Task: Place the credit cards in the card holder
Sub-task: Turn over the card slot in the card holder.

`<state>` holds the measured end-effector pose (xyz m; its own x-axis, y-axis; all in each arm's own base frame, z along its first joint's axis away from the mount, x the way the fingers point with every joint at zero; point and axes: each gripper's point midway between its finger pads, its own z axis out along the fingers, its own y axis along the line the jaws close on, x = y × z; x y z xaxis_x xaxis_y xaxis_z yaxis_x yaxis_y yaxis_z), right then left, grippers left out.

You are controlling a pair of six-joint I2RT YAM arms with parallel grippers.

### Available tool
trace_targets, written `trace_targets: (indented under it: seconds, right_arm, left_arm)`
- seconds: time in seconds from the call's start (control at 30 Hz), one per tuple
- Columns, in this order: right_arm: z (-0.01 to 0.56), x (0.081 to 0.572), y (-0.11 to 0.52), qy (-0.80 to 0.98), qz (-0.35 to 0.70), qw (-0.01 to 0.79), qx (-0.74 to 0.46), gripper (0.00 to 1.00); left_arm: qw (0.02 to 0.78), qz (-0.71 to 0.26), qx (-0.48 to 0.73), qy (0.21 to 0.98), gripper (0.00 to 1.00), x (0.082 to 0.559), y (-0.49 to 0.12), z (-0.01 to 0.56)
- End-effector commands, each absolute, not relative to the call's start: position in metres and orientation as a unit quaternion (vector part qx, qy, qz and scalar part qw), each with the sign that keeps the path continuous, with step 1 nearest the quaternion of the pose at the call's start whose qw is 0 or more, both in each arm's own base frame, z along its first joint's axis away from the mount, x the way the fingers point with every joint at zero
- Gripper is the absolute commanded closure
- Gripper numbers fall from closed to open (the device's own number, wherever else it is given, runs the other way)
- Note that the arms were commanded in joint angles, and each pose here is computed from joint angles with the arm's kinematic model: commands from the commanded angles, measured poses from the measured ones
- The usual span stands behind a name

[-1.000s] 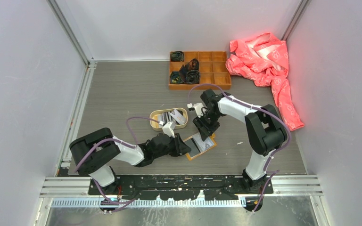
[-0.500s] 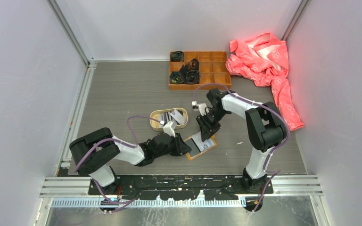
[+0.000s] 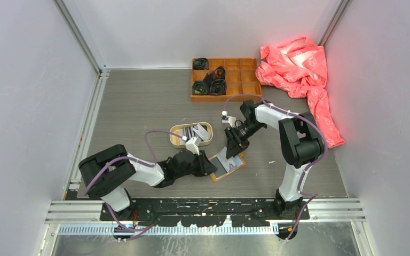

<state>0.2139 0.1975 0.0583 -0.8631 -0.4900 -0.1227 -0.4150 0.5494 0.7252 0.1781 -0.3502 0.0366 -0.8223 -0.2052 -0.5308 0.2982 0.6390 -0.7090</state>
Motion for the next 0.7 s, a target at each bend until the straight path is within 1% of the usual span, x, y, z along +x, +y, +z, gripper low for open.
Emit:
trace_targets:
  seconds: [0.0, 0.4, 0.57, 0.67]
  right_arm:
    - [0.086, 0.213, 0.213, -0.848, -0.458, 0.041, 0.263, 0.61]
    - [0.081, 0.210, 0.214, -0.848, -0.461, 0.052, 0.257, 0.61]
    - [0.079, 0.207, 0.216, -0.846, -0.464, 0.060, 0.257, 0.67]
    - [0.083, 0.201, 0.221, -0.835, -0.480, 0.068, 0.259, 0.68]
  left_arm:
    - [0.301, -0.407, 0.036, 0.862, 0.73, 0.181, -0.347, 0.034]
    - [0.302, -0.410, 0.038, 0.860, 0.73, 0.185, -0.352, 0.041]
    - [0.299, -0.418, 0.038, 0.857, 0.72, 0.187, -0.355, 0.043]
    - [0.298, -0.421, 0.035, 0.856, 0.71, 0.188, -0.356, 0.043]
